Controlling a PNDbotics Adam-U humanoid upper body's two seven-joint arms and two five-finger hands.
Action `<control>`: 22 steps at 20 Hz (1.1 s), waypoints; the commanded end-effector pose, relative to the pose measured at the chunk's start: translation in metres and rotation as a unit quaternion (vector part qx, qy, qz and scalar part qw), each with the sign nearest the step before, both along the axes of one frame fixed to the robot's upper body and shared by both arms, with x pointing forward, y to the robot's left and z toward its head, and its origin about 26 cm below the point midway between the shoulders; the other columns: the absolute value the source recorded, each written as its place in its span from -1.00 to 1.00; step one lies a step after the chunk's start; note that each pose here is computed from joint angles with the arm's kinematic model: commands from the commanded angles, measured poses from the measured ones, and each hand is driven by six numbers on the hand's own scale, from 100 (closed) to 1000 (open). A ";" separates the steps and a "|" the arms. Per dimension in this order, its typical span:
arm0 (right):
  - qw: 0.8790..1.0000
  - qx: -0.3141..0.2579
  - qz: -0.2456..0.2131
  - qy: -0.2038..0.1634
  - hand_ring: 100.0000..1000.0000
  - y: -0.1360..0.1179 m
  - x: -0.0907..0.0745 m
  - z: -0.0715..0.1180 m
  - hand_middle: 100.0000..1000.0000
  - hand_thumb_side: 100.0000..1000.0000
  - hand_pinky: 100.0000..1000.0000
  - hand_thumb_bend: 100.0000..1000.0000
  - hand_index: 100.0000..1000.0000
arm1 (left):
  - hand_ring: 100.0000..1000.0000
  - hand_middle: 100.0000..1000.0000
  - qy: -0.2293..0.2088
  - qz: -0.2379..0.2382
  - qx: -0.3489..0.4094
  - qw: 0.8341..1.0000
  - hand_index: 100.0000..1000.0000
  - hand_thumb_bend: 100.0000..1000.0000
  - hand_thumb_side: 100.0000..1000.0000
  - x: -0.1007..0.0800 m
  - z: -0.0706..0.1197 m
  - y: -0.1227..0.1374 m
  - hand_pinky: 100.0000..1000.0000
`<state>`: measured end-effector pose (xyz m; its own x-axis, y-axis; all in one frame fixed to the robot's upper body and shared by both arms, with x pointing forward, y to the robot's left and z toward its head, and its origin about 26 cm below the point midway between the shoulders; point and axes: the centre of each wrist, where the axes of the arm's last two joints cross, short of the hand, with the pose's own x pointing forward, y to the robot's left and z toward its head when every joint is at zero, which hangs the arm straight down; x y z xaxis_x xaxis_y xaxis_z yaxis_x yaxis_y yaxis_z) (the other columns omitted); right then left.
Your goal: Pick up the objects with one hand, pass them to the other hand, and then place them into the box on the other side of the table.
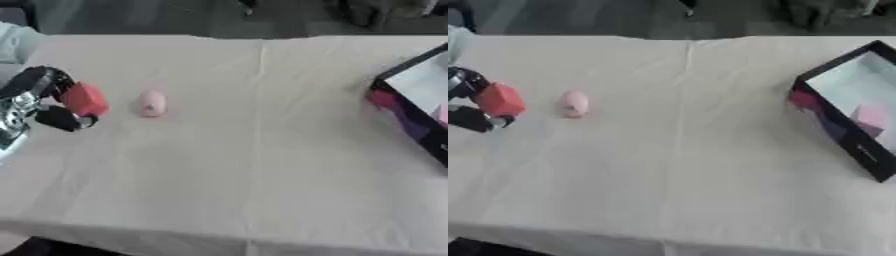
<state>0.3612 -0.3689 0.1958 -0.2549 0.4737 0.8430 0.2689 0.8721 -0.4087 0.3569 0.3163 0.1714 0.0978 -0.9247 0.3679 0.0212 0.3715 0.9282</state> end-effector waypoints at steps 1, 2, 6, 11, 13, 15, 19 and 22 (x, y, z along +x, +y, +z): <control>0.999 -0.005 0.017 -0.036 0.98 0.006 -0.002 0.022 0.89 -0.14 1.00 -1.00 0.89 | 0.01 -0.20 -0.049 -0.013 -0.002 0.999 -0.16 -0.86 -1.00 0.006 0.013 -0.007 0.46; 0.999 -0.006 0.024 -0.041 0.98 0.009 -0.003 0.025 0.89 -0.16 1.00 -1.00 0.89 | 0.00 -0.21 -0.059 -0.020 -0.006 0.998 -0.17 -0.88 -1.00 0.008 0.014 -0.012 0.45; 0.995 -0.016 0.072 -0.067 0.99 0.030 -0.005 0.041 0.91 -0.25 1.00 -1.00 0.90 | -0.05 -0.24 -0.103 -0.047 -0.032 0.993 -0.18 -0.95 -1.00 0.018 0.013 -0.030 0.41; 0.982 -0.056 0.157 -0.091 1.00 0.065 -0.008 0.066 0.93 -0.42 1.00 -1.00 0.91 | -0.09 -0.28 -0.161 -0.089 -0.061 0.981 -0.19 -1.00 -1.00 0.027 0.009 -0.048 0.39; 0.974 -0.075 0.190 -0.094 1.00 0.078 -0.009 0.073 0.92 -0.47 1.00 -1.00 0.91 | -0.11 -0.30 -0.178 -0.110 -0.072 0.975 -0.20 -1.00 -1.00 0.030 0.007 -0.055 0.39; 0.967 -0.096 0.218 -0.091 0.99 0.091 -0.008 0.078 0.92 -0.52 1.00 -1.00 0.90 | -0.12 -0.30 -0.191 -0.128 -0.080 0.970 -0.20 -1.00 -1.00 0.033 0.003 -0.059 0.41; 0.953 -0.136 0.261 -0.079 1.00 0.114 -0.004 0.080 0.91 -0.54 1.00 -1.00 0.90 | -0.13 -0.31 -0.204 -0.142 -0.088 0.965 -0.20 -1.00 -1.00 0.038 -0.009 -0.063 0.38; 0.942 -0.158 0.289 -0.066 1.00 0.127 -0.002 0.078 0.91 -0.62 1.00 -1.00 0.89 | -0.14 -0.31 -0.208 -0.150 -0.093 0.962 -0.20 -1.00 -1.00 0.041 -0.015 -0.066 0.36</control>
